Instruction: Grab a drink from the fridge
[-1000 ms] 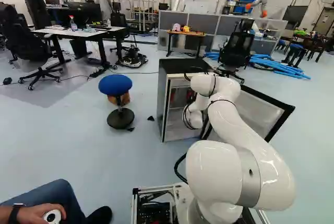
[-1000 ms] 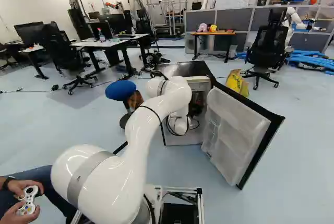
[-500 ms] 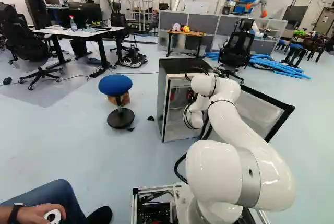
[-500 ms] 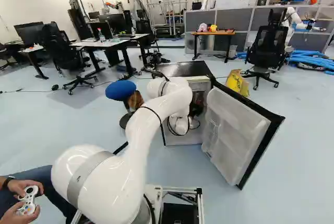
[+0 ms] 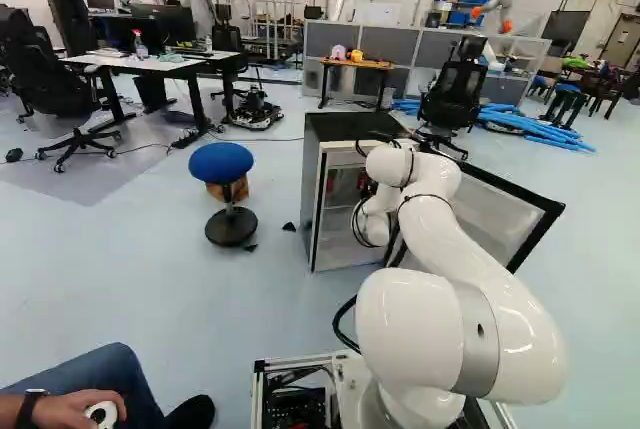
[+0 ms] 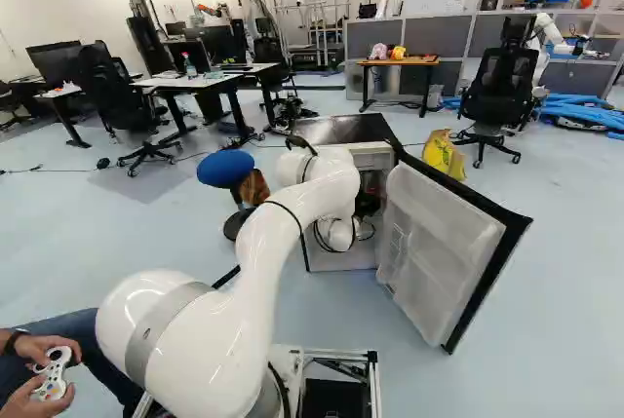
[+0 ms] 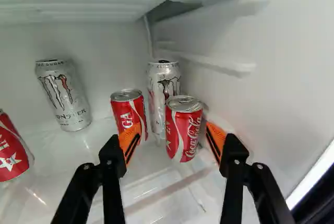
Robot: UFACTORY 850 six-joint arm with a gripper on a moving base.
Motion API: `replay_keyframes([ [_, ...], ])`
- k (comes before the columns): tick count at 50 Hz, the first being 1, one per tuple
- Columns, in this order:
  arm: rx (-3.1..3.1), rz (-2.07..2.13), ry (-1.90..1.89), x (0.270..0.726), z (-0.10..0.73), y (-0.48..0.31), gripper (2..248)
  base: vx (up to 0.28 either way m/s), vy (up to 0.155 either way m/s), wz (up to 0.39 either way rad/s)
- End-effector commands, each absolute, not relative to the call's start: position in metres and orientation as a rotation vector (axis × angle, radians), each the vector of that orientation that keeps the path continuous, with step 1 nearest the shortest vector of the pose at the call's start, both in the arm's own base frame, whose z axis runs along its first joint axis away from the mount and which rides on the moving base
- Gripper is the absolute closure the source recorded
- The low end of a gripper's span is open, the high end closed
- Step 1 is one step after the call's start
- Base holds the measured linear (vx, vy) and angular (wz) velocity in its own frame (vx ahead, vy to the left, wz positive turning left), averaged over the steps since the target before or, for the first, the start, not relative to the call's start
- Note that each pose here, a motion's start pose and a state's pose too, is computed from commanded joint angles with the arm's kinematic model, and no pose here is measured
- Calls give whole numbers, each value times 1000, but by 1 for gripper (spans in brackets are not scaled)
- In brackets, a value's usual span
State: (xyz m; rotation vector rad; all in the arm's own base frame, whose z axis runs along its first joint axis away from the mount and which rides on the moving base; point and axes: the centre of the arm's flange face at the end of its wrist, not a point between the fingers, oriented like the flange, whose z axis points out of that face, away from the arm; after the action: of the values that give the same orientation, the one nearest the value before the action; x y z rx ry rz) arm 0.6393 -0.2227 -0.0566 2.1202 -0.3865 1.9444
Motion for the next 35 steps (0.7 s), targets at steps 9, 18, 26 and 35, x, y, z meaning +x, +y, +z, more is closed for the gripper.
replay_keyframes([
  [9, 2111, 1956, -383, 644, -59, -223, 68, 0, 0, 0],
  [18, 2100, 1967, -379, 648, -61, -223, 68, 0, 0, 0],
  [26, 2091, 1978, -376, 652, -63, -223, 68, 0, 0, 0],
  [35, 2080, 1991, -372, 656, -65, -223, 68, 0, 0, 0],
])
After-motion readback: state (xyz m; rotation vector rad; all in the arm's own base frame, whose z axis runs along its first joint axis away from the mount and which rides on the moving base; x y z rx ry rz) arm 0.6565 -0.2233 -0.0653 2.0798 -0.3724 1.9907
